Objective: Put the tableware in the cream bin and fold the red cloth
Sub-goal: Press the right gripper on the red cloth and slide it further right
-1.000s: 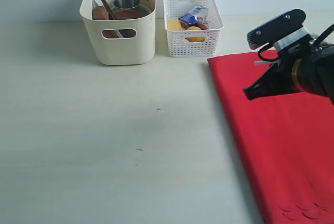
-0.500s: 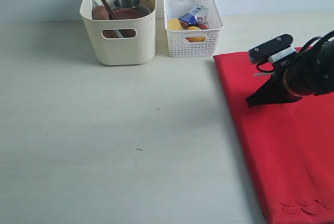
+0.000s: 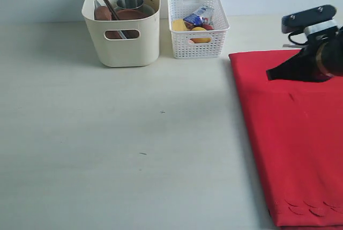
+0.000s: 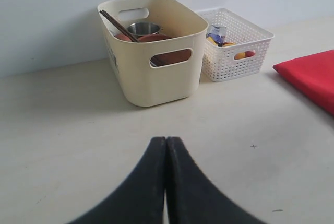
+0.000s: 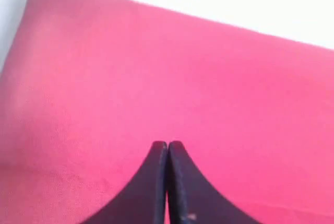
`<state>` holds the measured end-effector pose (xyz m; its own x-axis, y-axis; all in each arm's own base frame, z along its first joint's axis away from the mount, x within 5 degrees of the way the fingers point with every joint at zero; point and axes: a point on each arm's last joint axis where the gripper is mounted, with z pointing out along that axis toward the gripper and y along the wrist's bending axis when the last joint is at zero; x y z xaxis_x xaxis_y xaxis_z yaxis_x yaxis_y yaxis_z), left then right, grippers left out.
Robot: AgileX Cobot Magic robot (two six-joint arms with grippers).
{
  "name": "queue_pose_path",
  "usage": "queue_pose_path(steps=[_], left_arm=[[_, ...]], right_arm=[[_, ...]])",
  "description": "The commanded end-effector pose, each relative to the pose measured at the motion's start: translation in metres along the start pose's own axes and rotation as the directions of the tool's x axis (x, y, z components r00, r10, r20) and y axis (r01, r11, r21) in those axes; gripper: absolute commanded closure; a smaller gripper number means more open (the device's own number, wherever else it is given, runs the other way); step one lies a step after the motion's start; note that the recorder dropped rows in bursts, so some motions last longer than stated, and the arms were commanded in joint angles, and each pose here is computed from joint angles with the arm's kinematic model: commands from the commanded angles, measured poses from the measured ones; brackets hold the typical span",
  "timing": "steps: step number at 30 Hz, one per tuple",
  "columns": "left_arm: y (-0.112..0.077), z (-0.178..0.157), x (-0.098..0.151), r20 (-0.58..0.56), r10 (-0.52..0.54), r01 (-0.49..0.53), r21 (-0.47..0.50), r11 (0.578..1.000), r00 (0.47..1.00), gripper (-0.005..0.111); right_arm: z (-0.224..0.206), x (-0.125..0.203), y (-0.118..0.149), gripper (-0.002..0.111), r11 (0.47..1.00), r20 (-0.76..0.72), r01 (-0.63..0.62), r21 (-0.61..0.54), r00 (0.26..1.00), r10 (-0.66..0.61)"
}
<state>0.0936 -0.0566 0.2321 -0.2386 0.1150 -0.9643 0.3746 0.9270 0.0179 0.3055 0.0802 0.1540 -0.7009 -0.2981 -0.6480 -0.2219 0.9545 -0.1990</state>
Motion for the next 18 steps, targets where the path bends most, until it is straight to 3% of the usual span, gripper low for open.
queue_pose_path(steps=[1,9,18], left_arm=[[0.002,-0.001,0.002,-0.012,-0.005,0.005,-0.01,1.0,1.0,0.106],[-0.003,-0.001,0.002,-0.018,-0.007,0.008,0.038,0.999,1.0,0.106],[-0.005,-0.001,0.002,-0.02,-0.006,0.007,0.066,0.998,1.0,0.106]], right_arm=[[-0.034,0.012,-0.012,0.108,0.997,0.035,-0.062,0.047,0.998,0.061],[-0.024,0.063,-0.006,0.108,0.998,-0.14,-0.039,0.04,0.989,0.044],[0.032,0.065,0.003,0.108,0.998,-0.248,0.05,0.047,0.968,-0.037]])
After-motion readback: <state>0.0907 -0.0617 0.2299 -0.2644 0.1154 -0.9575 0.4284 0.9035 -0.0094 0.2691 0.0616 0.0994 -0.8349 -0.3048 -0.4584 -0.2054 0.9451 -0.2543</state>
